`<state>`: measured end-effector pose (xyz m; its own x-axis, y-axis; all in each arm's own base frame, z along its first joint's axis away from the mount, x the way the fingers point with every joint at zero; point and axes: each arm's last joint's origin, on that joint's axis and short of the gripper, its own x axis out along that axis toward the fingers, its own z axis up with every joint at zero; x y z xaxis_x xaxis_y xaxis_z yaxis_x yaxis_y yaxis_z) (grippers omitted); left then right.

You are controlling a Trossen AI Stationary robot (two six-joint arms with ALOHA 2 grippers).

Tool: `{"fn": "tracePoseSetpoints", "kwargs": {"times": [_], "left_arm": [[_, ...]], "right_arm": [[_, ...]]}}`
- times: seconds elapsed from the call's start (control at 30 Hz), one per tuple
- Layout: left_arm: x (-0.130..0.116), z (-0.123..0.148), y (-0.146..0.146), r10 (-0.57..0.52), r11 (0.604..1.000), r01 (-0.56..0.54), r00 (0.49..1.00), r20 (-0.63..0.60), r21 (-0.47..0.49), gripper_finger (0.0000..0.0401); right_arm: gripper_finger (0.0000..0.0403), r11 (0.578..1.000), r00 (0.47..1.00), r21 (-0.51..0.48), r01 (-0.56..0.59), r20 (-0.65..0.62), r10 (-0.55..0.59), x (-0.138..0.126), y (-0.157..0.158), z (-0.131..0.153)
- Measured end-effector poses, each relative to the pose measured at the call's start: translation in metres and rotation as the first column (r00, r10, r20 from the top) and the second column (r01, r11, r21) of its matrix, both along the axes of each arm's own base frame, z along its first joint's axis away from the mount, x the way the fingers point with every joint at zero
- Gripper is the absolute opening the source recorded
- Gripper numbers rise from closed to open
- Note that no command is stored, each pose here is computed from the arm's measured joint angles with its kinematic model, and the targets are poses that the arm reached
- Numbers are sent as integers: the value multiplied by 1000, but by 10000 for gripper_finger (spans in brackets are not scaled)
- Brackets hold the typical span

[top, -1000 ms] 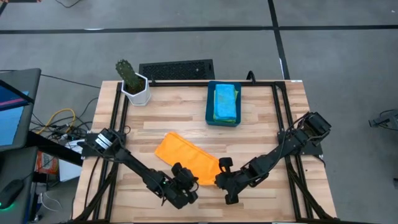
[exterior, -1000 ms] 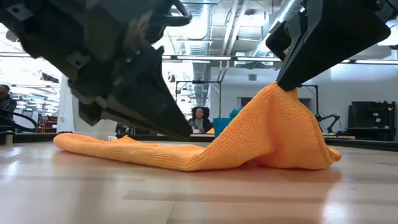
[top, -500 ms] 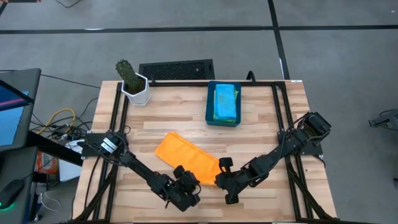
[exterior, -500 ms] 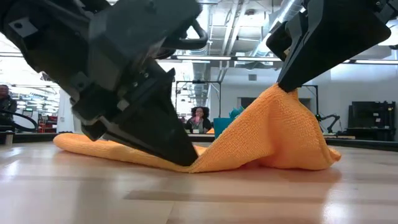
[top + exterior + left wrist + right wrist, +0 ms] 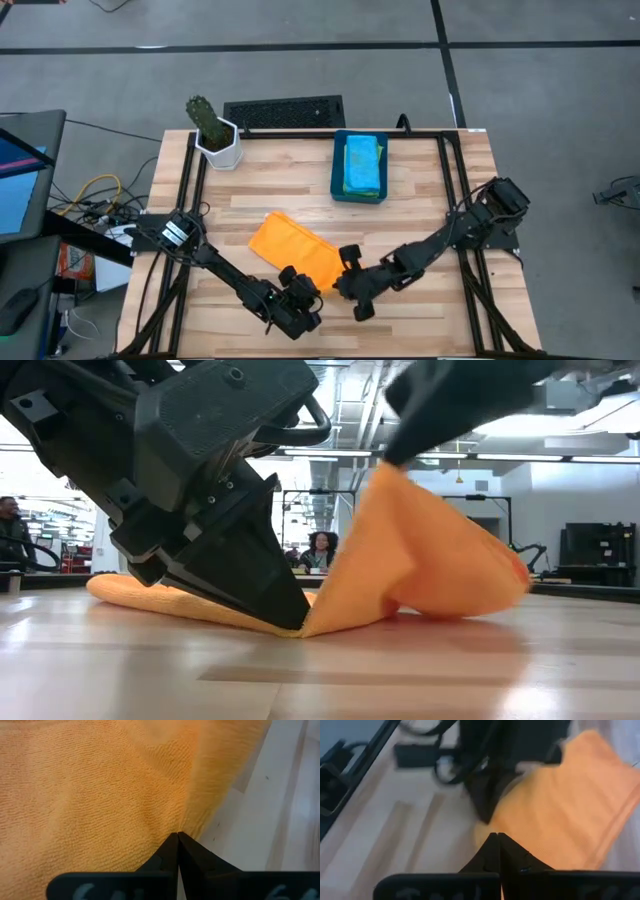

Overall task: Fold microfiber towels
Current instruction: Fold the orange towel

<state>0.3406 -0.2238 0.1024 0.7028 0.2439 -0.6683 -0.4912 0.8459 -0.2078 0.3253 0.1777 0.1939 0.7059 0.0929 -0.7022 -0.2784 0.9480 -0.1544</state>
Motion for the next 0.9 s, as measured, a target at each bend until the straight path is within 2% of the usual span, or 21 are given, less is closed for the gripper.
{"fn": "tracePoseSetpoints", "kwargs": {"times": [0.3, 0.5, 0.8, 0.9], "left_arm": [[-1, 0, -1, -10, 1000, 10, 1000, -6, -2, 0], [-5, 5, -3, -41, 999, 40, 998, -38, -14, 0], [-27, 52, 2, -126, 992, 128, 984, -130, 13, 0], [-41, 65, 4, -133, 987, 147, 975, -176, 69, 0]], "right_arm": [[12, 994, 993, 73, -76, 100, 69, 37, -27, -10], [13, 995, 994, 55, -81, 81, 76, 50, -27, -22], [16, 994, 993, 45, -98, 77, 94, 62, -21, -30], [12, 994, 991, 50, -99, 96, 94, 64, -20, -27]]}}
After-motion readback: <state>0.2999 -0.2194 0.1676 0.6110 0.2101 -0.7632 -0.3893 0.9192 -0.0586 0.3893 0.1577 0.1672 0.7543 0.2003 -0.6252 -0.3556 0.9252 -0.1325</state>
